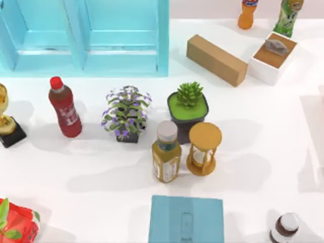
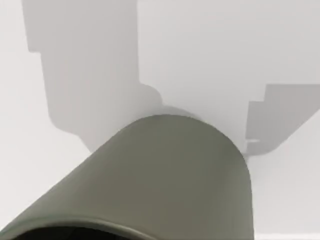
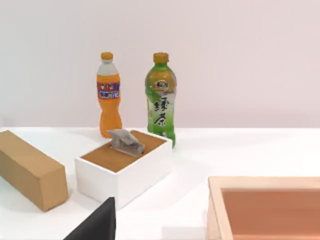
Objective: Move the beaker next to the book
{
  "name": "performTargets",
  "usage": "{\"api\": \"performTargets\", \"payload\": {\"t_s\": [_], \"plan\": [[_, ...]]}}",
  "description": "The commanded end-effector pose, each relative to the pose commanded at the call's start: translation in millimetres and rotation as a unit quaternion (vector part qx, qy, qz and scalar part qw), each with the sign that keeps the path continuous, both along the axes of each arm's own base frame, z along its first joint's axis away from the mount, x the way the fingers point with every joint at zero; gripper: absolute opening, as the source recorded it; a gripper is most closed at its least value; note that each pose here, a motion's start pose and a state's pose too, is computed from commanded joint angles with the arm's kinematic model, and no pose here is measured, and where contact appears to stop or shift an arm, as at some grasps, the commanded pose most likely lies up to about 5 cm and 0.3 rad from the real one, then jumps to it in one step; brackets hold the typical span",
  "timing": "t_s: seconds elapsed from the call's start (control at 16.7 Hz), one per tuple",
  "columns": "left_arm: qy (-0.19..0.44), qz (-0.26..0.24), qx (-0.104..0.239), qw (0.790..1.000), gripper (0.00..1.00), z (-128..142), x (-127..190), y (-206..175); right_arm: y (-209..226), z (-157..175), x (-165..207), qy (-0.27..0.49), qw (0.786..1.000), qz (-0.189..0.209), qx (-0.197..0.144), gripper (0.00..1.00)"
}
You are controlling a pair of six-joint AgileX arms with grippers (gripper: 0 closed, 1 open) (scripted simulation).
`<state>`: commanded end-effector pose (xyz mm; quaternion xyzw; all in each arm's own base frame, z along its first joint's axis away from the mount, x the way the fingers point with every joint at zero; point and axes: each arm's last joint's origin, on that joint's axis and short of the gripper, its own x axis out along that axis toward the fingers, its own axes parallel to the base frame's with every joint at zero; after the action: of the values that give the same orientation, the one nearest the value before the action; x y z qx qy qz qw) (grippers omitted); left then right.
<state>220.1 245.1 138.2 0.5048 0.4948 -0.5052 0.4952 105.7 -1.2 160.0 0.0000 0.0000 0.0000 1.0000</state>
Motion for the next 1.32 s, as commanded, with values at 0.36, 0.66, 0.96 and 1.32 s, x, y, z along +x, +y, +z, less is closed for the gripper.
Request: {"api": "performTargets", "payload": {"t_s": [0.36,0.66,0.96,1.32], "plan": [[0.0,0.0,0.0,1.0,0.47,0.0,0.0,0.0,0.0,0.0,0.0,0.0,1.0,0.0,0.0,1.0],[0.0,0.0,0.0,1.0,0.1,0.0,0.0,0.0,0.0,0.0,0.0,0.0,1.0,0.0,0.0,1.0],[0.0,0.0,0.0,1.0,0.0,0.0,0.0,0.0,0.0,0.0,0.0,0.0,1.0,0.0,0.0,1.0],[0.0,-0.002,0.001,1.0,0.0,1.5,0.5,-0.4,0.0,0.0,0.0,0.0,1.0,0.0,0.0,1.0]]}}
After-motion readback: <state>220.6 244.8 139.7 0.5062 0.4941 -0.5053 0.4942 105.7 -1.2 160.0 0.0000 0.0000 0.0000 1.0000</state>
